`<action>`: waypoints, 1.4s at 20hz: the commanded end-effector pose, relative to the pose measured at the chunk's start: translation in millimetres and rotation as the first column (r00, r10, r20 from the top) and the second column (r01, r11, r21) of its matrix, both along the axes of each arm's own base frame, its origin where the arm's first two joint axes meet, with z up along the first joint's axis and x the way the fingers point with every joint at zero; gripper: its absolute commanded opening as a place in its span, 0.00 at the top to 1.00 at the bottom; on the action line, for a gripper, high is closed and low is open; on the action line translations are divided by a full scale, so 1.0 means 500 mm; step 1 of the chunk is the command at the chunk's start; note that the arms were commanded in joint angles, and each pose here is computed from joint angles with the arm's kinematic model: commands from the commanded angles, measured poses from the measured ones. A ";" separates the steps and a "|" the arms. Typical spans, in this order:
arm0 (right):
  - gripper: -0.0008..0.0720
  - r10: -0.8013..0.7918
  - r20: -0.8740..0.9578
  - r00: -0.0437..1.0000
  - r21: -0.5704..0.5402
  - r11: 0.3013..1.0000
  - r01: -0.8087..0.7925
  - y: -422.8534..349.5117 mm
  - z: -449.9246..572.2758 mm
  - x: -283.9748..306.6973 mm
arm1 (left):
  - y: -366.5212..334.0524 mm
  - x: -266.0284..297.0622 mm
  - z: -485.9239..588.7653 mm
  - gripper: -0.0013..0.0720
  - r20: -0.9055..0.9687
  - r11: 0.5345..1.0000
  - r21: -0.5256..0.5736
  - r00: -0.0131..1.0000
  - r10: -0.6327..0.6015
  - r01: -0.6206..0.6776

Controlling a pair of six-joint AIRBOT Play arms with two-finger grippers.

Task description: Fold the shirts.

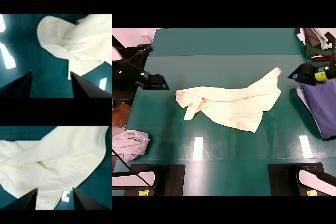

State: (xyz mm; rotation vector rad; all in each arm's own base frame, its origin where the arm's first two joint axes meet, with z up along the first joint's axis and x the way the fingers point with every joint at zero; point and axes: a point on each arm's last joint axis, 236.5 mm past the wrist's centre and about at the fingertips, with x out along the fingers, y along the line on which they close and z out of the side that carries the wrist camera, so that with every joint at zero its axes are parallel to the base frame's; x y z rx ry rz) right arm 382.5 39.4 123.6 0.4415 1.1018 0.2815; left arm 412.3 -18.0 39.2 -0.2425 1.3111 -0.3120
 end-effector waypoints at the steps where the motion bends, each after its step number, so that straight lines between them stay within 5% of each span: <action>1: 0.30 -0.021 0.053 0.998 -0.008 1.000 0.021 0.008 0.002 -0.042 | 0.060 -0.011 -0.046 0.24 -0.033 0.967 -0.185 0.985 0.172 -0.175; 4: 0.39 -0.034 0.084 0.996 -0.002 0.999 0.035 0.021 -0.006 -0.060 | 0.029 -0.041 -0.132 0.24 -0.065 0.921 -0.315 0.974 0.218 -0.227; 13: 0.39 0.027 0.106 0.994 0.094 0.995 -0.037 0.111 0.003 -0.075 | -0.003 -0.024 -0.208 0.24 -0.009 0.836 -0.437 0.931 0.364 -0.331; 23: 0.39 0.068 0.096 0.993 0.096 0.992 -0.077 0.137 0.001 -0.087 | -0.120 0.030 -0.223 0.24 0.076 0.890 -0.352 0.938 0.337 -0.291; 24: 0.39 0.069 0.094 0.993 0.096 0.992 -0.078 0.137 0.001 -0.088 | -0.127 0.035 -0.216 0.30 0.083 0.892 -0.355 0.941 0.329 -0.281; 26: 0.39 0.076 0.081 0.994 0.095 0.992 -0.083 0.136 -0.003 -0.094 | -0.140 0.039 -0.194 0.90 0.090 0.895 -0.374 0.951 0.296 -0.243; 28: 0.39 0.080 0.056 0.995 0.098 0.992 -0.085 0.130 -0.008 -0.104 | -0.147 0.048 -0.164 0.95 0.119 0.906 -0.376 0.959 0.256 -0.195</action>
